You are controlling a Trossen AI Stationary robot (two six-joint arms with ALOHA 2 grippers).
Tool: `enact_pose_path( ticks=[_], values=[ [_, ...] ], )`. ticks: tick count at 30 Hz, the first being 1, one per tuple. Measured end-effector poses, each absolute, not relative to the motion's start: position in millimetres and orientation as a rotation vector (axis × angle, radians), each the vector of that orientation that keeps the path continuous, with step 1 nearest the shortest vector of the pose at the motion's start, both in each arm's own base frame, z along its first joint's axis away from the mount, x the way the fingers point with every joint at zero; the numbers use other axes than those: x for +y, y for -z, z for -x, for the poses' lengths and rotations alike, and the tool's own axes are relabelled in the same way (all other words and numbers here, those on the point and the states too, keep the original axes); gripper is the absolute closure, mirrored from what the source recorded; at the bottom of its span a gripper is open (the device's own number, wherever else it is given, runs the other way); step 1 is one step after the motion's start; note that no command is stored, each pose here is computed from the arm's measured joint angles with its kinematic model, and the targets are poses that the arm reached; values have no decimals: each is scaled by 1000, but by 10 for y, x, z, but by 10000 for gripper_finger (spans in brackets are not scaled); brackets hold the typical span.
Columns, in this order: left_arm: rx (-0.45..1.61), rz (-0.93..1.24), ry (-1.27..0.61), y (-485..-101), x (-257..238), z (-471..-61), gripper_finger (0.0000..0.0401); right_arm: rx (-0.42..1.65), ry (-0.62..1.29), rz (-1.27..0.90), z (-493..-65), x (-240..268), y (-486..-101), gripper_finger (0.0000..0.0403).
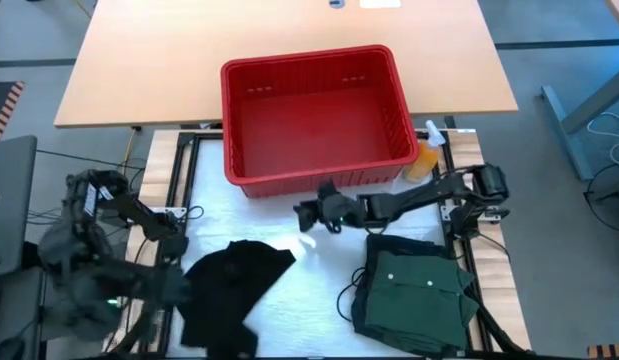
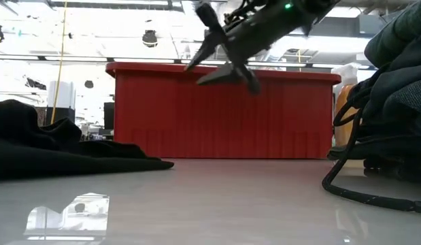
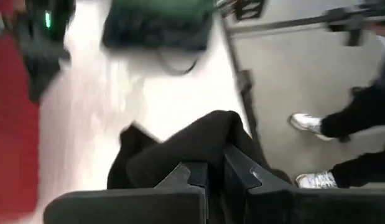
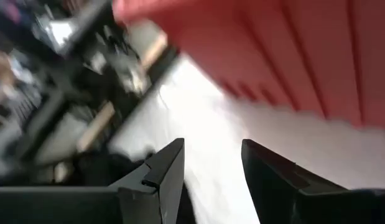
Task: Fold laundry
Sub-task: Remove the black shirt from the red bin
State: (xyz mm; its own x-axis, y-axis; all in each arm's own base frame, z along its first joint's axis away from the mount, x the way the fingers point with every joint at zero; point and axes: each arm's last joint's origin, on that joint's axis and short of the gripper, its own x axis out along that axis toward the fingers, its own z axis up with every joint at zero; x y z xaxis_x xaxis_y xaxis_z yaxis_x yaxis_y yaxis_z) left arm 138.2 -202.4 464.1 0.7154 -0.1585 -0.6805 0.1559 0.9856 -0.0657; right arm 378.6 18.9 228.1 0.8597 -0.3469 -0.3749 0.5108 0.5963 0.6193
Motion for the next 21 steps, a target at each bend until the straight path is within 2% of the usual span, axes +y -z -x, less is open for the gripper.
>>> enact_pose_path(
  ticks=[3,7,13,21],
  values=[
    [834,31,119,-4471,-2017,-1474,401,95,512,-809,-3877,79,-2303,216],
    [908,66,87,-4315,-2024,-1557,401,57,557,-816,-3988,-109,-2213,216],
    [852,51,-33,-4249,-1974,-1631,401,37,612,-828,-4166,-460,-2158,216],
    [822,66,-100,-4255,-1903,-1700,401,195,337,-785,-4183,-413,-2371,216]
  ],
)
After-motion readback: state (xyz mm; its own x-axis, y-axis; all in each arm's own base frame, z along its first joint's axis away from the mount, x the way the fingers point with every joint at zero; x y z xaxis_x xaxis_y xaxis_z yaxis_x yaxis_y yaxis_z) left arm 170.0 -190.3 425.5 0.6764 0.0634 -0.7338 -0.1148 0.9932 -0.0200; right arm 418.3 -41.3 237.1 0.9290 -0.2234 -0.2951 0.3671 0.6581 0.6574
